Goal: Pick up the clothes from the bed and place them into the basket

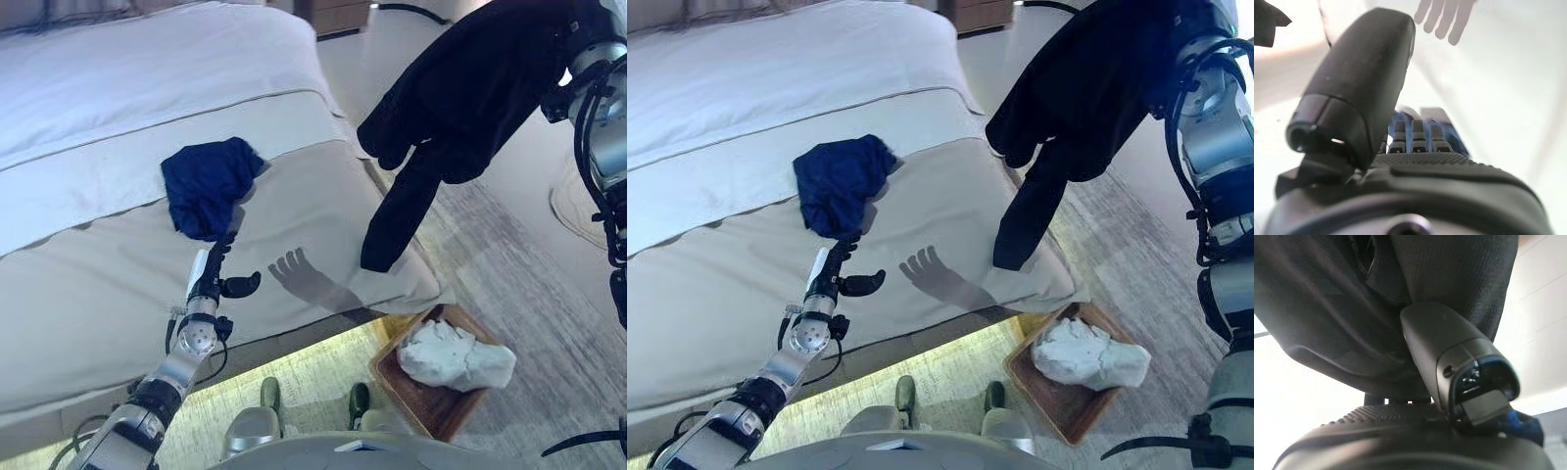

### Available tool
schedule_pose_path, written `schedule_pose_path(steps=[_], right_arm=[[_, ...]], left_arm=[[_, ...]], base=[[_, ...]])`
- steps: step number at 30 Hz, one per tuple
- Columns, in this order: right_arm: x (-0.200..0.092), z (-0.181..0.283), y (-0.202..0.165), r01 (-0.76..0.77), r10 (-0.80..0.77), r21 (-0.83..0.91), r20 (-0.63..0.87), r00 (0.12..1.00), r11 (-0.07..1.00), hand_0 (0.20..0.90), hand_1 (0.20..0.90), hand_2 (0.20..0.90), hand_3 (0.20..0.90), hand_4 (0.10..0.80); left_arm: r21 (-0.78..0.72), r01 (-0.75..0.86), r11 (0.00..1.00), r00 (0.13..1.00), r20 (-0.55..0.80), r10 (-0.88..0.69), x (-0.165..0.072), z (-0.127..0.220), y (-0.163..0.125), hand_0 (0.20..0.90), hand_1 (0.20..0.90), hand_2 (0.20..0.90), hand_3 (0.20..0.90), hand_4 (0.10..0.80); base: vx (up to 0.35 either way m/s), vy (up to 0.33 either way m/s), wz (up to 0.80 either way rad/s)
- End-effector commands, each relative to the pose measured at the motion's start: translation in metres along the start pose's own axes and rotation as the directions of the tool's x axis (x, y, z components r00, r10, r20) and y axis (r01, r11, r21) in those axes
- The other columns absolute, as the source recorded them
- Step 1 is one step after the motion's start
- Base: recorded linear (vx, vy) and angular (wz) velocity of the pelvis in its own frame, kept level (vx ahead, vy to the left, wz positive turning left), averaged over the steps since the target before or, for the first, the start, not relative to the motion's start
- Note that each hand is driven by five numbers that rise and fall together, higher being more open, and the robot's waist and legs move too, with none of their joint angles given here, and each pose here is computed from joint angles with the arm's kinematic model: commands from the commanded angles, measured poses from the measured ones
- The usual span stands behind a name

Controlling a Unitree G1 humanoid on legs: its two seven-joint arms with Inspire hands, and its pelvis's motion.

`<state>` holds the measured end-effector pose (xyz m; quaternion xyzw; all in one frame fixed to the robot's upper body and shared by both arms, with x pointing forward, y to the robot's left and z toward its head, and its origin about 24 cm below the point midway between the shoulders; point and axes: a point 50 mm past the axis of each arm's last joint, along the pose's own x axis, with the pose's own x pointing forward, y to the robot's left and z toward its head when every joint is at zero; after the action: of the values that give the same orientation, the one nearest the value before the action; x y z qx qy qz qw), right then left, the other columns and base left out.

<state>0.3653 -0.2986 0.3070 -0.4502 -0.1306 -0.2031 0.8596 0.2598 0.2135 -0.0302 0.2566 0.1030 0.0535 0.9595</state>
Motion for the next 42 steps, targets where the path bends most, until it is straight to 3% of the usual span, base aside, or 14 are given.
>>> schedule_pose_path(steps=[1, 12, 24, 42], right_arm=[[-0.004, 0.001, -0.044, 0.168, -0.166, -0.037, 0.057, 0.985, 0.985, 0.300, 0.300, 0.300, 0.200, 0.100], [-0.024, -0.044, -0.031, 0.053, -0.054, -0.017, -0.077, 0.996, 0.998, 0.300, 0.300, 0.300, 0.200, 0.100], [-0.043, -0.082, 0.026, -0.138, 0.151, 0.078, -0.195, 0.969, 0.987, 0.300, 0.300, 0.300, 0.200, 0.100], [-0.092, -0.143, 0.114, -0.303, 0.354, 0.185, -0.446, 0.822, 0.935, 0.300, 0.300, 0.300, 0.200, 0.100]], left_arm=[[0.030, -0.005, 1.000, 0.998, 0.069, 0.002, 0.006, 0.009, -0.001, 0.900, 0.900, 0.900, 0.900, 0.800], [0.044, 0.016, 0.999, 0.998, 0.060, -0.019, 0.009, 0.007, -0.004, 0.900, 0.900, 0.900, 0.900, 0.800], [0.050, 0.050, 0.998, 0.995, 0.082, -0.054, 0.015, 0.021, -0.014, 0.900, 0.900, 0.900, 0.900, 0.800], [0.067, 0.089, 0.994, 0.990, 0.101, -0.095, 0.016, 0.028, -0.026, 0.900, 0.900, 0.900, 0.900, 0.800]], base=[[-0.016, 0.028, -0.29], [-0.014, 0.004, -0.31], [-0.011, -0.032, -0.13], [-0.001, -0.023, 0.04]])
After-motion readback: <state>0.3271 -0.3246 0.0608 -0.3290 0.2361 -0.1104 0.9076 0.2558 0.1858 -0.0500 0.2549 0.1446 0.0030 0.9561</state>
